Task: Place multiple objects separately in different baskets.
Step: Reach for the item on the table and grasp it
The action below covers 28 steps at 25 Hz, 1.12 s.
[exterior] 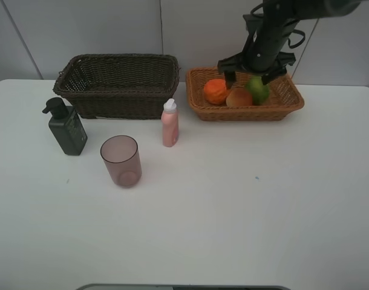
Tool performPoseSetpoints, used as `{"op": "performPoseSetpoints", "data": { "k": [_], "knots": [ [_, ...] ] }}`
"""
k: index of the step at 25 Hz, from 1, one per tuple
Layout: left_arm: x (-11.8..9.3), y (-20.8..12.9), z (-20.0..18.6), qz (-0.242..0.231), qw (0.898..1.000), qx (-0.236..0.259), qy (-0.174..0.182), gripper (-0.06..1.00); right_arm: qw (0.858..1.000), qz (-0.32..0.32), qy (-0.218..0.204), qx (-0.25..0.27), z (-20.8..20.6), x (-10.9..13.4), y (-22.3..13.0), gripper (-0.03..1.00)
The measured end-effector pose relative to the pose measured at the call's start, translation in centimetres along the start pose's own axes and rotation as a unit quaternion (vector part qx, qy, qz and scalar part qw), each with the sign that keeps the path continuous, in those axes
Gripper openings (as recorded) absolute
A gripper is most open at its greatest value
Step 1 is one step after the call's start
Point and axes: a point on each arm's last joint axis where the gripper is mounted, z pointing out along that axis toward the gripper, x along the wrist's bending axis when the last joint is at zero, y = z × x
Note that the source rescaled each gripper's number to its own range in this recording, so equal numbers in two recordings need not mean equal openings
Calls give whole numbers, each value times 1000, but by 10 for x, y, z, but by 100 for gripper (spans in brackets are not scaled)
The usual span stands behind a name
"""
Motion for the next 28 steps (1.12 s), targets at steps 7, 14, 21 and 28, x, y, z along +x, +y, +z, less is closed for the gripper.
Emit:
{"op": "performPoseSetpoints", "data": {
  "k": [7,14,21,28],
  "knots": [
    [0,0,0,0,1000,0,0,100,1000,-19,-7,22,-28,5,-4,90],
    [0,0,0,0,1000,0,0,100,1000,7,-7,22,-66,-26,-23,93],
    [0,0,0,0,1000,0,0,100,998,50,-5,47,-117,-82,-73,93],
    [0,0,0,0,1000,0,0,100,996,82,17,1,-197,-108,-130,93]
  ]
}}
